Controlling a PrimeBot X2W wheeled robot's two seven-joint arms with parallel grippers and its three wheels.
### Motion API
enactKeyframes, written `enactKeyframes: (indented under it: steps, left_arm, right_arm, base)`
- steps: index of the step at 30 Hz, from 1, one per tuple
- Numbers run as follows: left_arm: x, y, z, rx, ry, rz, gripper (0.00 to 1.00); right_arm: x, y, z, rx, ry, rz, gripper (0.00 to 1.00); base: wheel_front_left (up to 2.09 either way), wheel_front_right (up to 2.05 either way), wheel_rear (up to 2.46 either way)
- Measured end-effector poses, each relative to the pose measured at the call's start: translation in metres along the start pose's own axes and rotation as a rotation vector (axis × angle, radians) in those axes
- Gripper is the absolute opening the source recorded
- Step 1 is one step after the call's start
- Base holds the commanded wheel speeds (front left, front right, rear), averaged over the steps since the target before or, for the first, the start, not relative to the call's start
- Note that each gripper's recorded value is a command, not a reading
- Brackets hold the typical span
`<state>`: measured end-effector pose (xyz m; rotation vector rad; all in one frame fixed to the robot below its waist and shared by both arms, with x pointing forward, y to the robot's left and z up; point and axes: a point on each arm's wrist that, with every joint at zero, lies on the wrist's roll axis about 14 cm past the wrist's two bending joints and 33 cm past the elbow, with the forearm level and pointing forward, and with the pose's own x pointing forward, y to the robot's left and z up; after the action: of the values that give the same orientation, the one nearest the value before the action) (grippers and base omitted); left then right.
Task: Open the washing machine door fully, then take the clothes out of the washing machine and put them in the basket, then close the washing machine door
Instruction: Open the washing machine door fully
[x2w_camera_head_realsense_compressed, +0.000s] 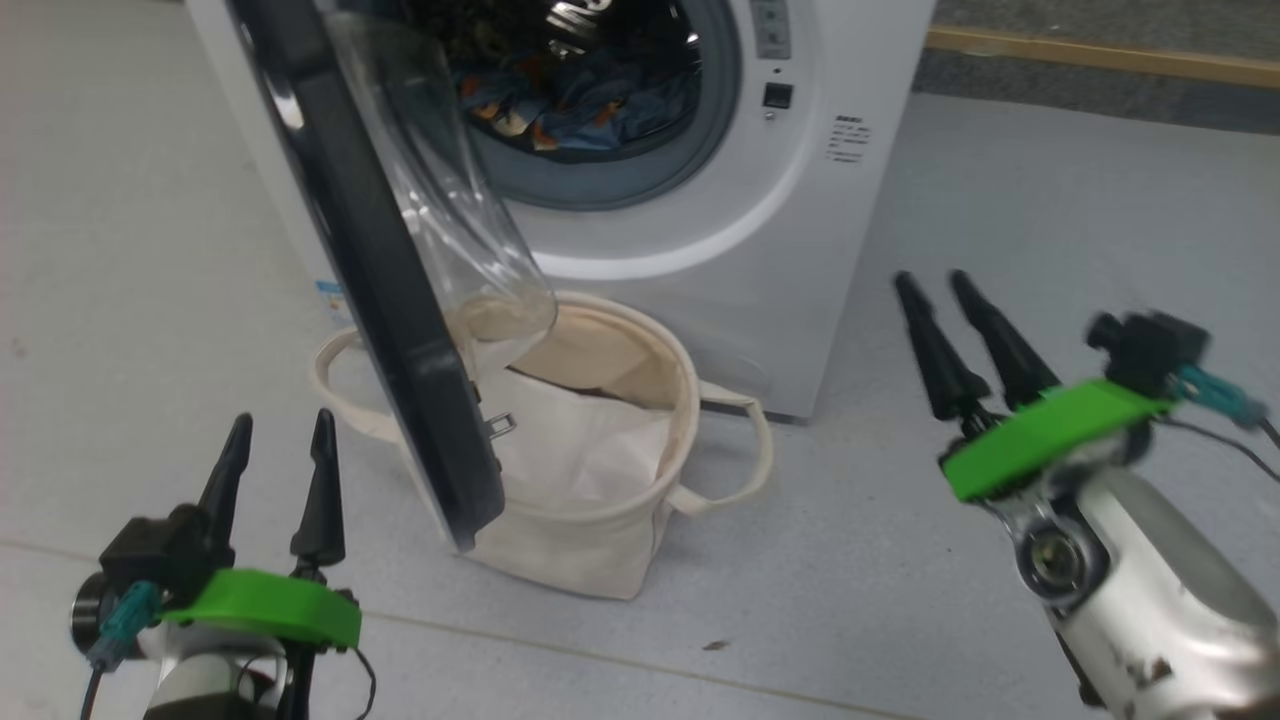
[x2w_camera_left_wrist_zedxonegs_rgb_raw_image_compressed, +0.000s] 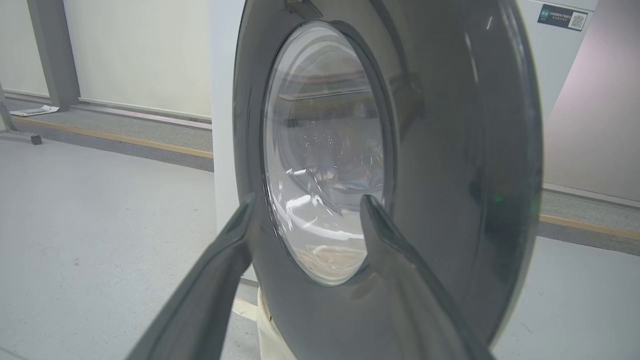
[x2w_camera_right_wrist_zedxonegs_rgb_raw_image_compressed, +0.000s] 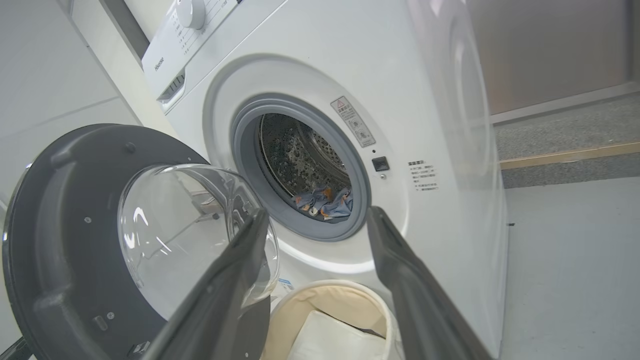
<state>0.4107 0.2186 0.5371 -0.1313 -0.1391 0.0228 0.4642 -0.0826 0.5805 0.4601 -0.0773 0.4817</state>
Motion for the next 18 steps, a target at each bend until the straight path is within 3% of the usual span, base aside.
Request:
enactKeyframes:
  steps: [9, 18]
  left_arm:
    - [-0.007, -0.007, -0.007, 0.022, 0.028, -0.045, 1.00]
    - [-0.008, -0.012, -0.006, 0.013, 0.025, -0.064, 1.00]
  right_arm:
    - [-0.070, -0.033, 0.016, -0.142, -0.143, -0.201, 1.00]
    - [-0.110, -0.051, 0.010, -0.203, -0.148, -0.324, 1.00]
  base:
    - [0.00, 0.00, 0.00]
    - [0.00, 0.00, 0.00]
